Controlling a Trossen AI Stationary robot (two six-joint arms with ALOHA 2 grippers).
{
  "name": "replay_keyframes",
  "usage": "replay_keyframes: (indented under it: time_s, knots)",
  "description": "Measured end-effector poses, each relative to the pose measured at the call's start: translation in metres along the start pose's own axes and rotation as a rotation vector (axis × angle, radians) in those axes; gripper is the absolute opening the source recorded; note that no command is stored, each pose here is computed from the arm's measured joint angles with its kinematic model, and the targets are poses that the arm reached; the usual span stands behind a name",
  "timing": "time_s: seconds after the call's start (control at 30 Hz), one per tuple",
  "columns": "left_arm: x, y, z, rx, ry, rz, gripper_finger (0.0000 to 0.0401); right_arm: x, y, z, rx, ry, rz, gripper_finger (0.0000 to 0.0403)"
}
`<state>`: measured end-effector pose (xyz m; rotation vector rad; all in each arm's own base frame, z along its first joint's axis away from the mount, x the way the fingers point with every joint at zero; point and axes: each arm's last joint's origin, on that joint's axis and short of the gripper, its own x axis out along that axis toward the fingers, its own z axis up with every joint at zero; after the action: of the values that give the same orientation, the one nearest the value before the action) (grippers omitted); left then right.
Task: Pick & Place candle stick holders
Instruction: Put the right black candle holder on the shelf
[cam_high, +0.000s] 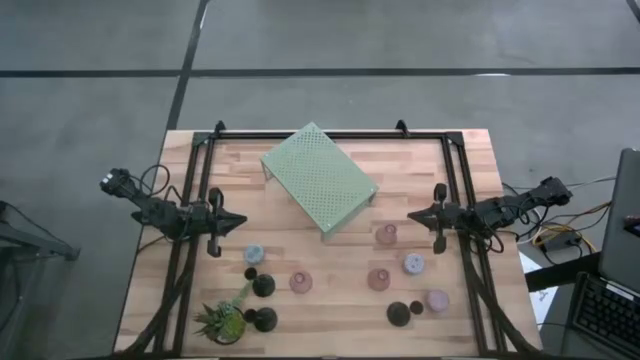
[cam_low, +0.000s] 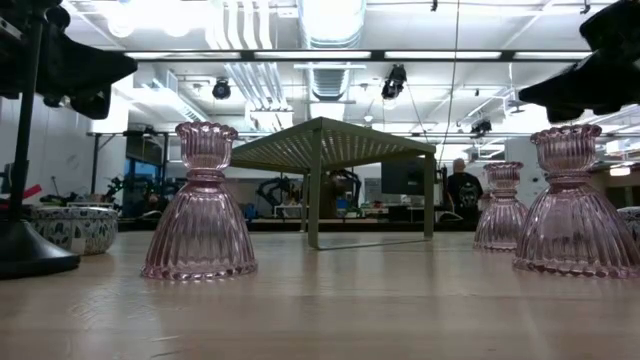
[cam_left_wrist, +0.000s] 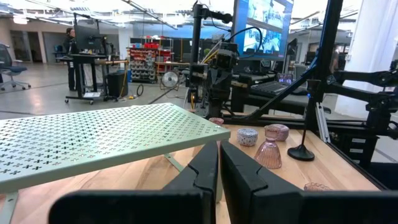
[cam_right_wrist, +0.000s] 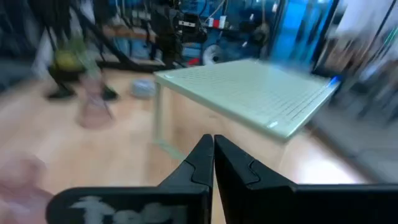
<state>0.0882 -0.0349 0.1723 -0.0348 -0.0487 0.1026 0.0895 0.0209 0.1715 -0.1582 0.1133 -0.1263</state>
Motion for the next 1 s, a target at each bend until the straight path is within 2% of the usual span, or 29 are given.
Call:
replay_keyframes:
  time_s: [0.1,0.2,0.3,0.43,0.47,0.6,0.63,0.73,0.83,0.9,1.0]
  knots:
    - [0.000,0.000,0.000,0.000,0.000,0.000,0.0021,0.000,0.000,0.000,-0.222,0.001,-0.004,0.0008]
    - [0.000,0.000,0.000,0.001,0.000,0.000,0.0021,0.000,0.000,0.000,-0.365,0.001,-0.004,0.0008]
    - [0.000,0.000,0.000,0.001,0.000,0.000,0.0021,0.000,0.000,0.000,-0.424,0.001,-0.004,0.0008]
    - [0.000,0.000,0.000,0.001,0.000,0.000,0.0021,0.000,0.000,0.000,-0.412,0.001,-0.004,0.0008]
    - [0.000,0.000,0.000,0.000,0.000,0.000,0.0021,0.000,0.000,0.001,-0.371,-0.007,0.000,0.0008]
    - [0.000,0.000,0.000,0.001,0.000,0.000,0.0021,0.000,0.004,0.004,0.107,-0.044,0.137,0.0008]
    - [0.000,0.000,0.000,0.000,0.000,0.000,0.0021,0.000,0.004,0.005,0.163,-0.050,0.142,0.0008]
    - [0.000,0.000,0.000,0.000,0.000,0.000,0.0021,0.000,0.003,0.010,0.255,-0.097,0.152,0.0008]
    - [0.000,0.000,0.000,0.001,0.000,0.000,0.0021,-0.001,0.002,0.017,0.402,-0.159,0.168,0.0008]
    - [0.000,0.000,0.000,0.001,0.000,0.000,0.0021,-0.002,0.001,0.021,0.430,-0.202,0.179,0.0008]
    - [0.000,0.000,0.000,0.000,0.001,0.000,0.0021,-0.004,0.005,0.024,0.424,-0.217,0.326,0.0008]
